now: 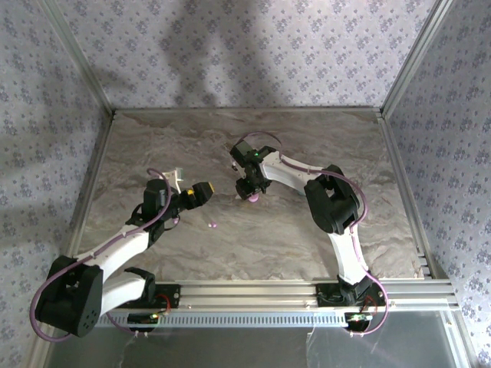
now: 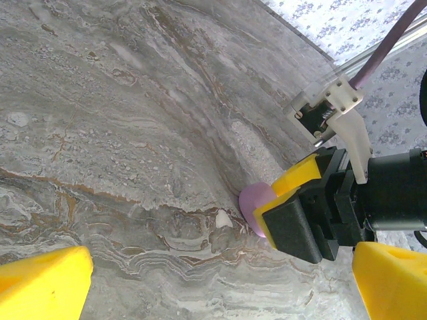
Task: Insert the wireless bluetooth earbuds into the charging case
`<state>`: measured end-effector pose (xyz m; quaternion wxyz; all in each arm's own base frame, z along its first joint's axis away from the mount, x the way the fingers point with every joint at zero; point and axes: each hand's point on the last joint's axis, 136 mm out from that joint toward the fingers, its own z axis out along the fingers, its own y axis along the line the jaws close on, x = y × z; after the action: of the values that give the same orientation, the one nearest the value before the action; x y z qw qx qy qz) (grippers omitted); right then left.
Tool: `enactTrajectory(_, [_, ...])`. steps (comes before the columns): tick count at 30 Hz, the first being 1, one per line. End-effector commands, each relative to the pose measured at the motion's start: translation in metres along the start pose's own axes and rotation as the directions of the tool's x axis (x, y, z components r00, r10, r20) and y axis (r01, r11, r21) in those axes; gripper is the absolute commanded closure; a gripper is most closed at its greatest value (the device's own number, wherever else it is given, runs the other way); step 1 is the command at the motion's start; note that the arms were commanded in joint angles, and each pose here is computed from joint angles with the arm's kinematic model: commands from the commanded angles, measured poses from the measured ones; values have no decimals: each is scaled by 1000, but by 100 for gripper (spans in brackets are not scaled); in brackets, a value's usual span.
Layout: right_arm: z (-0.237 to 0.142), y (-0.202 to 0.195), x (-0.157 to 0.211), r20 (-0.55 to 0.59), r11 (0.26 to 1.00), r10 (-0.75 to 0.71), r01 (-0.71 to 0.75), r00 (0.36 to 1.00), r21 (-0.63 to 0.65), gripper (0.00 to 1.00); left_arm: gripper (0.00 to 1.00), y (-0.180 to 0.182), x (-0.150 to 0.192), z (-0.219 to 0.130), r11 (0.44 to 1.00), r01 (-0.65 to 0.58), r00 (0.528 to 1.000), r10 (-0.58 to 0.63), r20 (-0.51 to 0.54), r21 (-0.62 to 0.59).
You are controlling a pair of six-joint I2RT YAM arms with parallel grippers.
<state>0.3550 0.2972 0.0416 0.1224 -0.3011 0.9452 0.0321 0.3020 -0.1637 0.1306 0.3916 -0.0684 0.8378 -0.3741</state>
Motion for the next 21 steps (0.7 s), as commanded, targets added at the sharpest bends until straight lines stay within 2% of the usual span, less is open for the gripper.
enactTrajectory(1, [5, 2, 14, -52, 1000, 0, 0, 999, -11, 50, 0, -3, -2, 0, 1000, 1, 1000, -1, 6, 25])
enactTrajectory(12, [6, 1, 14, -55, 1000, 6, -7, 998, -14, 52, 0, -3, -2, 0, 1000, 2, 1000, -2, 7, 24])
enactTrajectory(21, [-12, 6, 11, -9, 996, 59, -60, 998, -72, 56, 0, -3, 0, 3, 1000, 2, 1000, -2, -6, 29])
